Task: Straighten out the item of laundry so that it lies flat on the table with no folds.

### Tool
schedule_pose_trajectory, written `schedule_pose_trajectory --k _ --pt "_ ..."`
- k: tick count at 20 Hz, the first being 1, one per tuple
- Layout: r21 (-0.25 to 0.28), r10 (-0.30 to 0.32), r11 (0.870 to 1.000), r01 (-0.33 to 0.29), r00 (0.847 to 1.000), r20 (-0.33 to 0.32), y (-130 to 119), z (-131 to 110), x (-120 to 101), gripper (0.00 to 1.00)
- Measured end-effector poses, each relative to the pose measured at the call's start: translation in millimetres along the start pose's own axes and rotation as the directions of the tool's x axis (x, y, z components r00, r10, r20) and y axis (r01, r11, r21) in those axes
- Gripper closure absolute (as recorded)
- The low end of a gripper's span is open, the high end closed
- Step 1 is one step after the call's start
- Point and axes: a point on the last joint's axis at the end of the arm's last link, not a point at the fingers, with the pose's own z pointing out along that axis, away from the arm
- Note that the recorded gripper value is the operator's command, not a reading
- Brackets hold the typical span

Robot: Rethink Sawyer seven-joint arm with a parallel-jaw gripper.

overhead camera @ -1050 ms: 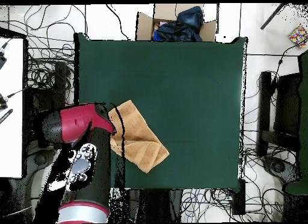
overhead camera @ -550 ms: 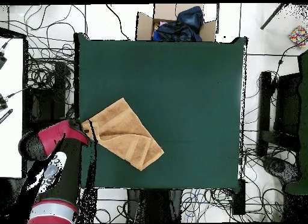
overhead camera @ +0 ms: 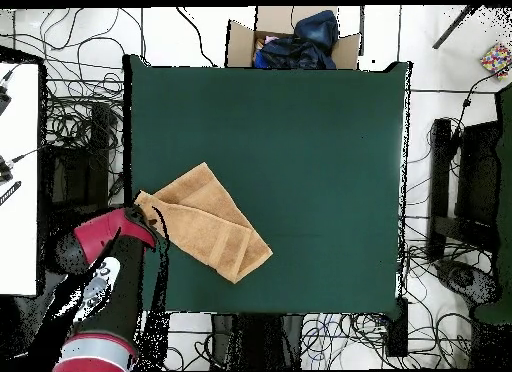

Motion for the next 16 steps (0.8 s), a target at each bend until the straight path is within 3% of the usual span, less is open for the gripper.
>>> schedule_pose_trajectory --k 3,9,10,14,16 --pt "-0.003 0.013 1.000 -0.013 1.000 -0.012 -7 -2 7 0.00" --pt "-0.015 0.094 0.995 -0.094 0.995 -0.028 -48 -19 27 0.00" --pt "-0.020 0.139 0.990 -0.140 0.990 -0.030 -73 -26 33 0.00" --pt "-0.022 0.209 0.978 -0.210 0.977 -0.031 -115 -35 43 0.00" --pt "-0.020 0.265 0.964 -0.266 0.964 -0.033 -152 -38 54 0.00"
